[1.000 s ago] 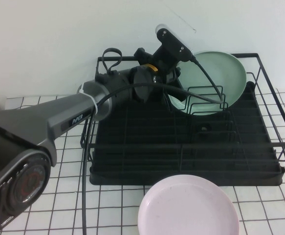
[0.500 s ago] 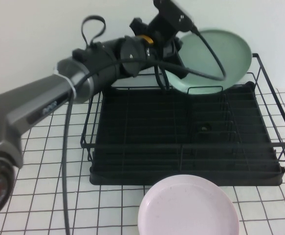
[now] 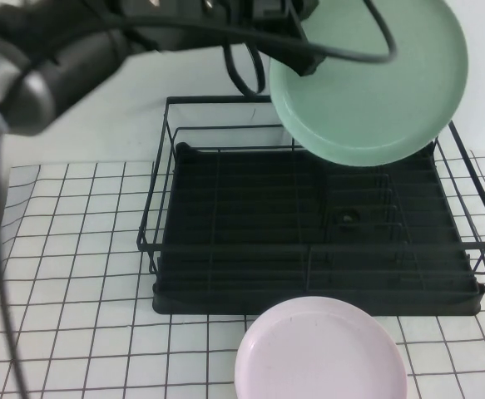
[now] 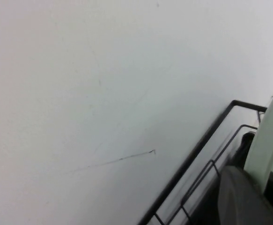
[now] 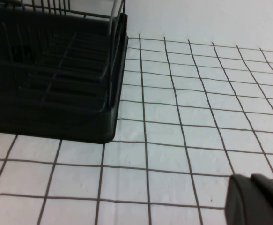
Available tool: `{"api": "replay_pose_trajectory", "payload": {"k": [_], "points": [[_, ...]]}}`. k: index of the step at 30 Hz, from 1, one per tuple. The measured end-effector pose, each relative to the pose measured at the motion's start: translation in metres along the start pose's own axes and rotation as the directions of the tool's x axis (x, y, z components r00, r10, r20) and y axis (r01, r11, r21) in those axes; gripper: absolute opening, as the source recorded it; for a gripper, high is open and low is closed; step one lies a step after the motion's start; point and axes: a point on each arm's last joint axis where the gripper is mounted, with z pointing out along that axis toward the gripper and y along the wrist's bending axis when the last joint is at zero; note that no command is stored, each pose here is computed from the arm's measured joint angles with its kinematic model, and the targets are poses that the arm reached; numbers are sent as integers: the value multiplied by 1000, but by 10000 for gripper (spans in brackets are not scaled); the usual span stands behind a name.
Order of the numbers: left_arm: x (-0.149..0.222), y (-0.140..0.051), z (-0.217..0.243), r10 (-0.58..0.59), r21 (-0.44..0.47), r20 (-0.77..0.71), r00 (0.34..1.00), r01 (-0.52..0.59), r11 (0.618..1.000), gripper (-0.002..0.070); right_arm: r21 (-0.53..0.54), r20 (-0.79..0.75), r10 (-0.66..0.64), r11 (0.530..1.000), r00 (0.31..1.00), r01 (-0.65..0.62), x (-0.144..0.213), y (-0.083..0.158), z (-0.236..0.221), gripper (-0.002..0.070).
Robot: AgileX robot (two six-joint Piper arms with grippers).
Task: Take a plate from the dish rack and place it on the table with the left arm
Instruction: Place the plate from the table
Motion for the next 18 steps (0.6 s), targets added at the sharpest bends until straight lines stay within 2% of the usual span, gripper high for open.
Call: {"api": "replay_pose_trajectory", "payload": {"k": [5, 9, 18], "points": [[-24, -4, -51, -62, 73, -64, 996, 66, 995, 3, 0, 0, 0, 1000, 1000, 0, 0, 0, 0, -3], [-24, -12, -79, -125, 139, -210, 970, 156, 978, 3, 0, 0, 0, 1000, 1000, 0, 0, 0, 0, -3], [12, -33, -91, -185, 198, -541, 821, 338, 920, 3, 0, 0, 0, 1000, 1000, 0, 0, 0, 0, -3]]}}
